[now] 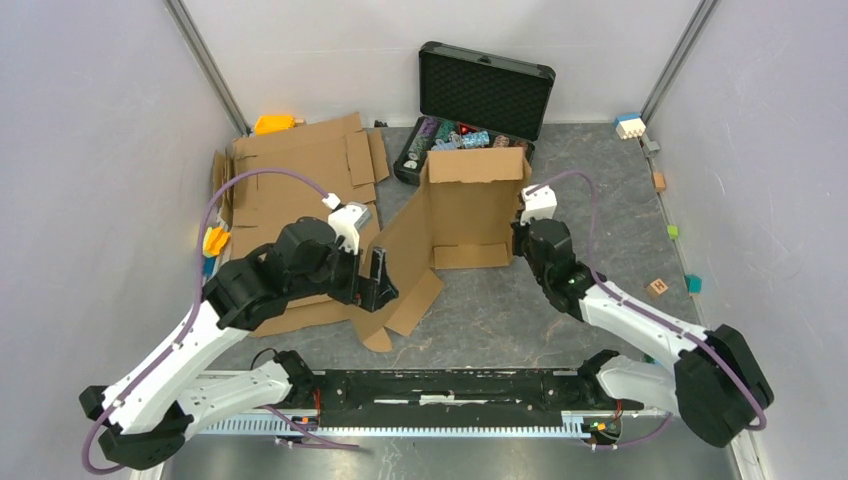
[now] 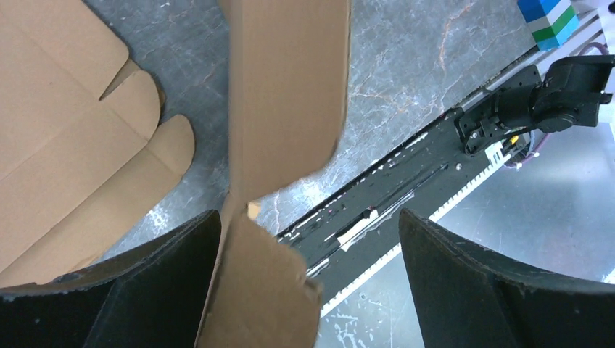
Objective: Fold the paper box
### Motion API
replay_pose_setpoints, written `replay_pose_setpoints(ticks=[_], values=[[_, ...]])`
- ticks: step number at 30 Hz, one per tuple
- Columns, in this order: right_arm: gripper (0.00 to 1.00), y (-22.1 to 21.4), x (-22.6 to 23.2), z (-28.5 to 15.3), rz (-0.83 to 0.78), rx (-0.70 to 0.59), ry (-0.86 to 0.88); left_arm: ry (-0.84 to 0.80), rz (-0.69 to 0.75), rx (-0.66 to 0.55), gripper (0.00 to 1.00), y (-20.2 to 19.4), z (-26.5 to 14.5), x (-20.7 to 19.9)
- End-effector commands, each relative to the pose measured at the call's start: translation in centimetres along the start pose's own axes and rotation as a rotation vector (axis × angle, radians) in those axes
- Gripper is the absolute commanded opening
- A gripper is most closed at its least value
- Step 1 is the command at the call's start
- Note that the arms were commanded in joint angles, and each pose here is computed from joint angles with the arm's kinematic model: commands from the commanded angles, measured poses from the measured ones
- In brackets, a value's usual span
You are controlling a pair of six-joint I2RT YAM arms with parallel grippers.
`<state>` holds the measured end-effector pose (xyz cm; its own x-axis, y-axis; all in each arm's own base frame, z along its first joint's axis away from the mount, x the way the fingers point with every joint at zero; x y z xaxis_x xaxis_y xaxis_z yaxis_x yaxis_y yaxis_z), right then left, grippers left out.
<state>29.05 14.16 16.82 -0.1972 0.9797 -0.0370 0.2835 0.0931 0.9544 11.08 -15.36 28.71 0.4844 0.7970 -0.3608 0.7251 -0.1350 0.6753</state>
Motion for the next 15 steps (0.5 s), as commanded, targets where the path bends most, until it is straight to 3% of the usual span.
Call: replay_pose_setpoints(ticks=[1, 4, 6, 9, 13, 15], values=[[0.05, -1.9, -2.6, -2.2, 0.033, 0.023, -0.143, -0.076, 0.000, -0.063, 0.98, 1.9, 1.3, -1.4], [0.14, -2.8, -2.8, -3.3, 0.054, 0.014, -0.128, -0.109, 0.007, -0.070, 0.99, 2.3, 2.0, -1.9], [0.34, -3.3, -2.7, -3.7, 0.055, 0.019, -0.098, -0.115, 0.010, -0.084, 1.00, 2.8, 1.9, -2.1], [0.50, -3.4, -2.5, -4.0, 0.044, 0.025, -0.067, -0.080, 0.010, -0.121, 1.00, 3.7, 1.0, -1.9], [0.88, -3.2, -1.8, -4.4, 0.030, 0.036, -0.006, -0.093, 0.016, -0.168, 1.00, 4.6, -1.0, -2.2], [0.97, -3.0, -1.8, -4.7, 0.038, 0.031, 0.003, -0.087, 0.013, -0.212, 1.00, 5.3, -2.0, -2.2]])
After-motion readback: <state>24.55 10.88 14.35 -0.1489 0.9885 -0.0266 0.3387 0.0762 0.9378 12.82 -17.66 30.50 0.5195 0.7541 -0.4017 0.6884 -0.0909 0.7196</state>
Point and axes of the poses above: each gripper's point midway between its finger pads, its own z axis out along the fingers, its own x axis along the line the jaws close on, y = z × x, the point moved 5 cm from there along -z, back along the fingers, and after that the axes turned 1 degree about -z, right-handed, at the moved point
